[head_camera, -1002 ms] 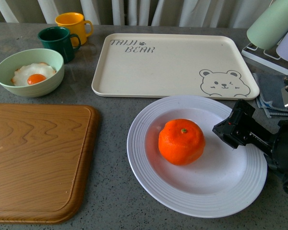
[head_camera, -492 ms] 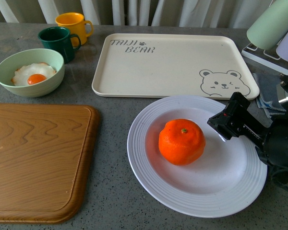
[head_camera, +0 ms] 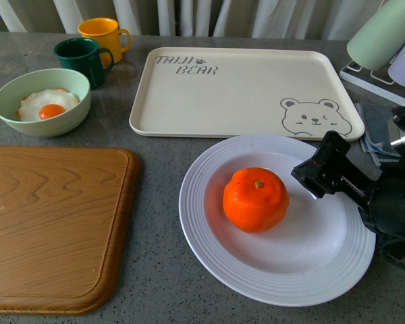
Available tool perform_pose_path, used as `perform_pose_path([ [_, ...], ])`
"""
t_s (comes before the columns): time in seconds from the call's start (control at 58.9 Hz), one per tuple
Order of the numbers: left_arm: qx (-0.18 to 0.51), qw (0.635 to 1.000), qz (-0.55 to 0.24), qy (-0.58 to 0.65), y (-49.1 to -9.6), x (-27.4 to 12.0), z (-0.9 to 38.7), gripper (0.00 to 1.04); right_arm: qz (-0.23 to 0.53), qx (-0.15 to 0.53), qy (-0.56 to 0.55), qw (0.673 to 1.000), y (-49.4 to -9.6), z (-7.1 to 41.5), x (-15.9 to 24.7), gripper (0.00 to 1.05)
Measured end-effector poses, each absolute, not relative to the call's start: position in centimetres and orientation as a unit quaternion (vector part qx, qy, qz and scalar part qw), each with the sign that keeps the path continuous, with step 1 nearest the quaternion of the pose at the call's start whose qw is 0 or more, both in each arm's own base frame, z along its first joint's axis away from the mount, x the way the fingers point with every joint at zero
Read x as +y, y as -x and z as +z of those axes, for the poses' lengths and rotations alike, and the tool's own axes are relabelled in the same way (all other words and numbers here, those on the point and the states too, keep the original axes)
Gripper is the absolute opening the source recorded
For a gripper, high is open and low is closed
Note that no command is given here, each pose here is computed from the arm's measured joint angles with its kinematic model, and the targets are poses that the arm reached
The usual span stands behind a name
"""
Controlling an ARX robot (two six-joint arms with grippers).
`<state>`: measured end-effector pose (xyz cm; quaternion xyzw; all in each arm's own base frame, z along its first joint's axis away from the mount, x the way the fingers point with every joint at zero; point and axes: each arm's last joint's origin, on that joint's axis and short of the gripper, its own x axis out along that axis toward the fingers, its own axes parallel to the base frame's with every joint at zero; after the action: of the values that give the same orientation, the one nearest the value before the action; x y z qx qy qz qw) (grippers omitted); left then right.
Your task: Place orange and plate with both arms
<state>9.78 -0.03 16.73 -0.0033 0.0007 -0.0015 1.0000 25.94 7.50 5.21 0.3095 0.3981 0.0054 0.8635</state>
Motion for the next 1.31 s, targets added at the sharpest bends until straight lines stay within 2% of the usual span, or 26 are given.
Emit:
perform_pose_path([
  [0.119,0.001,1.000,-0.002,0.003,-9.8,0.0,16.7,0.96,0.000,0.400,-0.307,0.863,-26.0,5.1,7.5,0.88],
  [0.475,0.001,1.000,-0.002,0.003,-9.8,0.0,16.7,0.96,-0.015,0.406,-0.298,0.864,-25.9,4.7,7.4,0.68],
  [0.781,0.001,1.000,-0.002,0.003,-9.8,0.0,16.7,0.96,-0.032,0.416,-0.292,0.861,-25.8,4.2,7.2,0.34],
  [0.917,0.001,1.000,-0.002,0.003,-9.8,0.0,16.7,0.96,-0.033,0.420,-0.303,0.854,-25.8,4.4,7.1,0.25],
  [1.036,0.001,1.000,-0.002,0.003,-9.8,0.0,16.7,0.96,-0.030,0.427,-0.319,0.846,-25.5,4.4,6.9,0.20],
  [1.307,0.001,1.000,-0.002,0.003,-9.8,0.0,16.7,0.96,-0.024,0.427,-0.324,0.844,-24.8,5.0,6.8,0.20],
])
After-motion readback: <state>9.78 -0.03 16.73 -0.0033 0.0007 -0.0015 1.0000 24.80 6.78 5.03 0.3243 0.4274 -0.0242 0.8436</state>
